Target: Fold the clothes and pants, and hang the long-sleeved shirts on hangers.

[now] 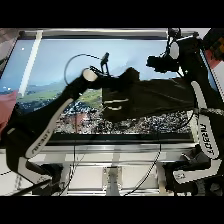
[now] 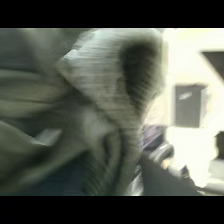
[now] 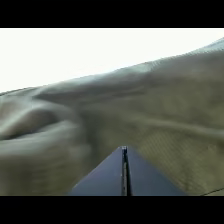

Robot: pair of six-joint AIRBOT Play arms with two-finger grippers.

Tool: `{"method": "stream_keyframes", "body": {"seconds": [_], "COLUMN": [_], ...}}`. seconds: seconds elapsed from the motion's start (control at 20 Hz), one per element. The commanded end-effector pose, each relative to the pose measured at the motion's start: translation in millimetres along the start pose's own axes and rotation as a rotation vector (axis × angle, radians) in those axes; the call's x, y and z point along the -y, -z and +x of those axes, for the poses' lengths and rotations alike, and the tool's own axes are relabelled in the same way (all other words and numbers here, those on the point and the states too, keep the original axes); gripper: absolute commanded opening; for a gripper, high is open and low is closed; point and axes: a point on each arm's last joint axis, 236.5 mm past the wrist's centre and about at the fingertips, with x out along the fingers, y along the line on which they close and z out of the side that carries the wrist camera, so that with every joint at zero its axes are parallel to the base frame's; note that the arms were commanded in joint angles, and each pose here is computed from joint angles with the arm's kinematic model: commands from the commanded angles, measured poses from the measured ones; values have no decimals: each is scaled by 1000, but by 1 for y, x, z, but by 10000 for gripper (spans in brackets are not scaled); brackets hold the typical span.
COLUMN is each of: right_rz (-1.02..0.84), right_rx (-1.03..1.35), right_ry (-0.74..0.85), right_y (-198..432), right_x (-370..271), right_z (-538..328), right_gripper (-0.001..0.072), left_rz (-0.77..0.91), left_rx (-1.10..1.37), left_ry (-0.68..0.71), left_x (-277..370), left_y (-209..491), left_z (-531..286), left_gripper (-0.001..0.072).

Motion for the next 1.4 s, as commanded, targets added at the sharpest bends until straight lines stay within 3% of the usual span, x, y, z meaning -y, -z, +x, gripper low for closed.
{"method": "stream_keyframes", "body": {"seconds": [0.0, 0.1, 0.3, 0.35, 0.4, 0.45, 0.65, 0.95, 1.15, 1.35], "right_rz": [17, 37, 135, 139, 141, 156, 145, 123, 115, 80], "right_rx": [-41, -54, -74, -74, -72, -69, -56, -86, -199, -254], "right_ry": [-180, -282, -338, -336, -329, -329, -355, -410, -524, -550], "right_y": [4, 1, -9, -11, -13, -15, -21, -13, 16, 31], "right_x": [-30, -37, -16, -8, -2, 4, 12, 2, -23, -27], "right_z": [-3, -7, -9, -8, -7, -7, -8, 7, 33, 48], "right_gripper": [14, 31, 31, 30, 27, 14, 13, 13, 13, 14], "left_rz": [-124, -125, -121, -113, -96, -75, 121, 139, 163, 136], "left_rx": [82, 76, 103, 116, 132, 143, 169, -21, -139, -188], "left_ry": [46, 42, 47, 49, 51, 52, -5, -431, -377, -157], "left_x": [4, 2, 3, 3, 3, 3, -10, -126, -138, -132], "left_y": [0, 3, -12, -19, -28, -37, -71, -67, -48, -38], "left_z": [37, 40, 30, 25, 17, 9, -33, -124, -150, -168], "left_gripper": [537, 537, 521, 351, 118, 28, 25, 23, 24, 26]}}
